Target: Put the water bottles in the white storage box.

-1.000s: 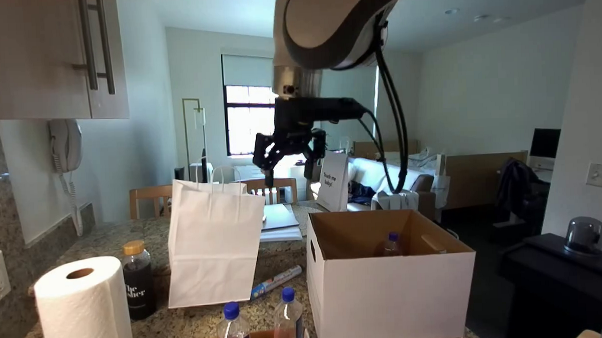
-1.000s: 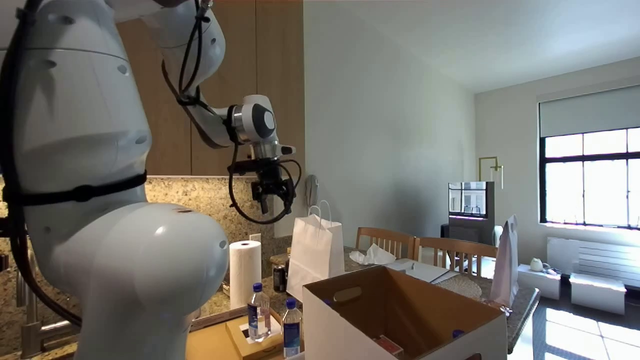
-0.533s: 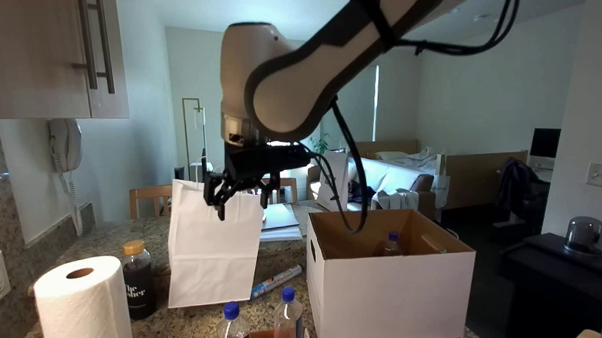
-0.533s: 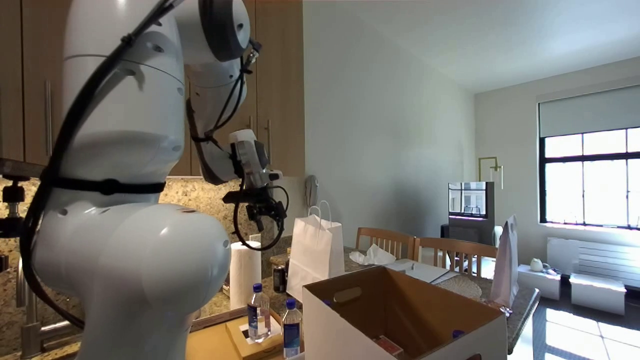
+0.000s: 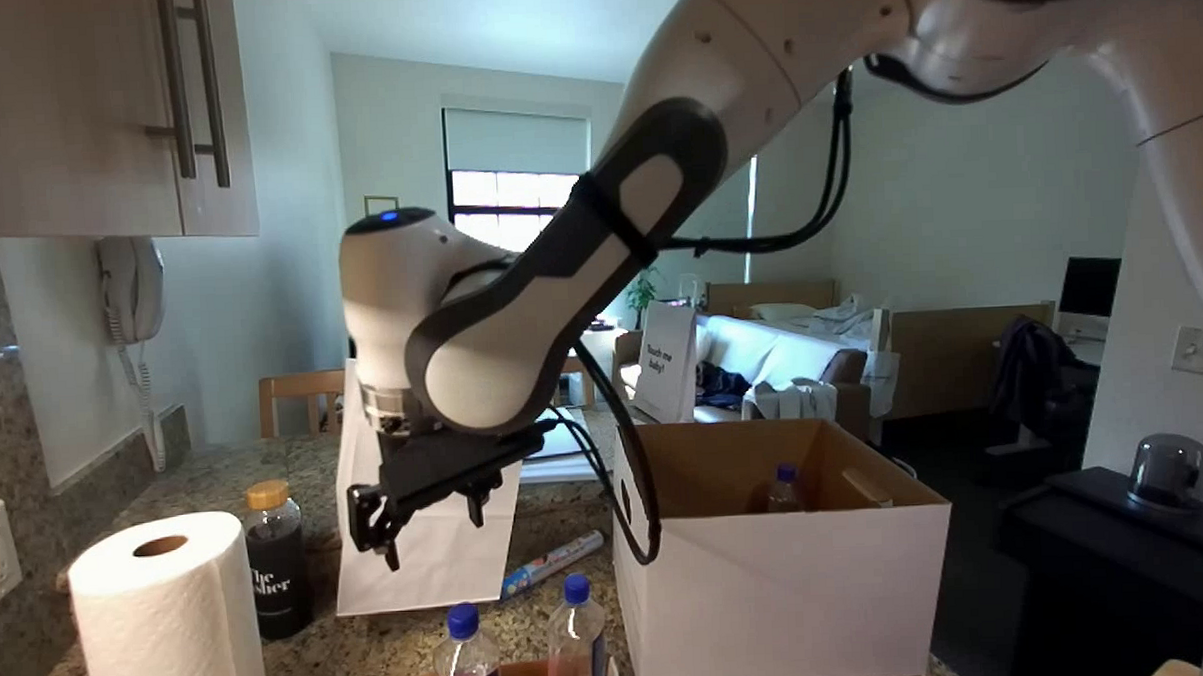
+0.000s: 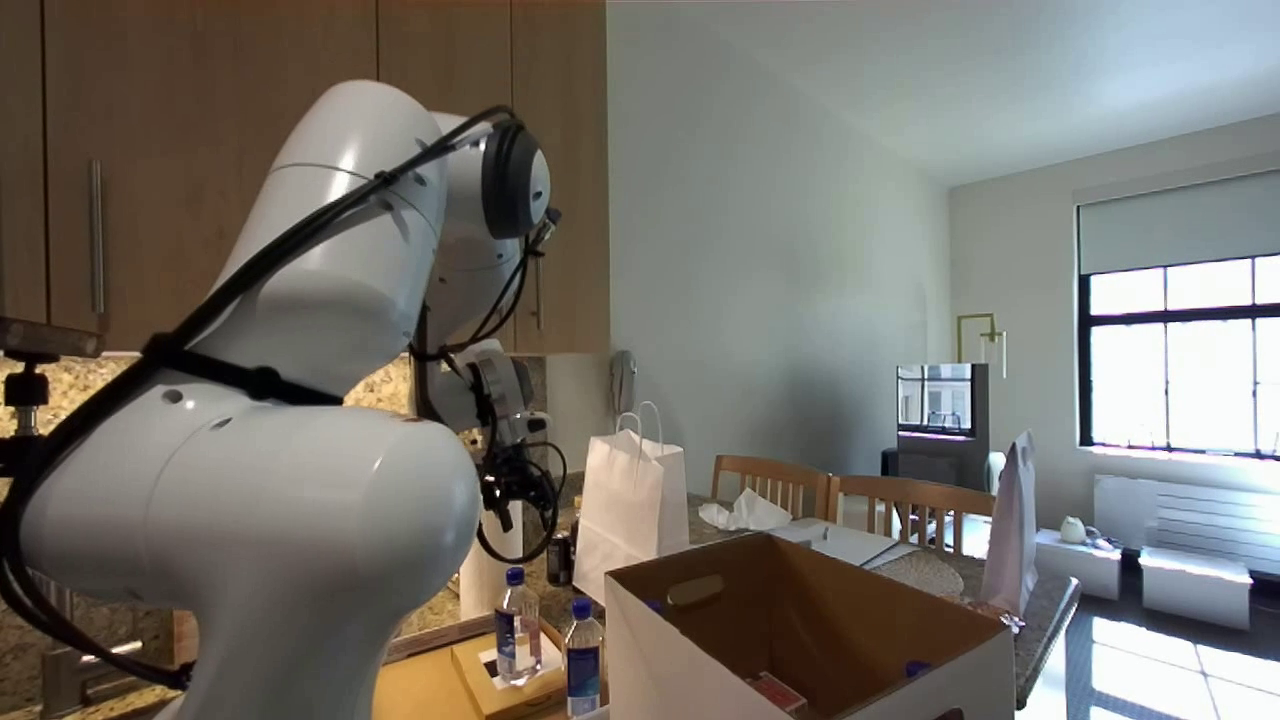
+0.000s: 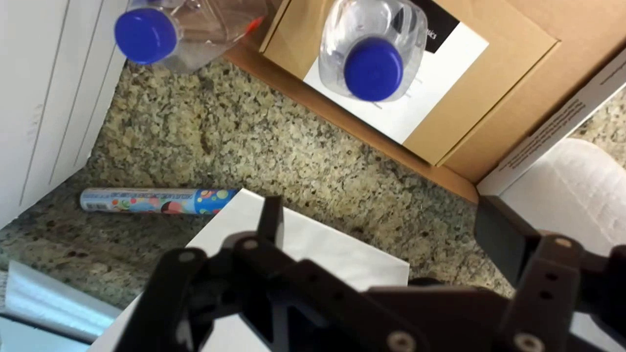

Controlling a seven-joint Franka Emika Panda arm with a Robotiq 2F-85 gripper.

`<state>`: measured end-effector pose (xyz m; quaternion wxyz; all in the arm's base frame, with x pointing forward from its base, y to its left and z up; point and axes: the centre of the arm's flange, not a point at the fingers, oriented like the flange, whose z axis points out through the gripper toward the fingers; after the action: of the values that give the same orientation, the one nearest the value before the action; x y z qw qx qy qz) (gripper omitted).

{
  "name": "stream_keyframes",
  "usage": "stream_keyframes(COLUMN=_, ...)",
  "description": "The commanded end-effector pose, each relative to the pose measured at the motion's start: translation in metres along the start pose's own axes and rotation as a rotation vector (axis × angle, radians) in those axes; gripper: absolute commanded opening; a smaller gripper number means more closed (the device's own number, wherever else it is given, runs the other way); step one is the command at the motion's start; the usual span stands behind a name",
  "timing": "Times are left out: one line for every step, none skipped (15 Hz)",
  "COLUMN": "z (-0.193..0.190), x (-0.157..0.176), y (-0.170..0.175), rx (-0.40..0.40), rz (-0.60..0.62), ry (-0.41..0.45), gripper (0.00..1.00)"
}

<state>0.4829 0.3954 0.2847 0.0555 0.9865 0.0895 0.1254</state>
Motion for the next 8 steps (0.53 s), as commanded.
stream_keyframes(z=0.032, x=0.009, y=-0.014, rx=0.036, rz=-0.032, ry=-0.097, gripper=1.0)
stream_keyframes(z=0.038, x=0.008, y=-0.014, rx=0.052, rz=-0.029, ry=-0.124, gripper=1.0)
stream_keyframes(z=0.042, x=0.006, y=-0.013, rx=0.068, rz=-0.024, ry=-0.149, gripper=1.0)
stream_keyframes(z=0.045, x=0.005, y=-0.011, rx=0.078, rz=-0.019, ry=-0.17, gripper=1.0)
stream_keyframes(z=0.047, x=0.002, y=-0.007, rx=0.091, rz=-0.01, ry=-0.189, gripper=1.0)
stream_keyframes(z=0.05, x=0.001, y=-0.004, rx=0.1, rz=-0.004, ry=-0.207, gripper=1.0)
stream_keyframes(z=0.051, x=-0.001, y=0.0, rx=0.104, rz=-0.007, ry=-0.224, gripper=1.0)
stream_keyframes(z=0.053, x=-0.003, y=0.003, rx=0.115, rz=-0.021, ry=-0.248, gripper=1.0)
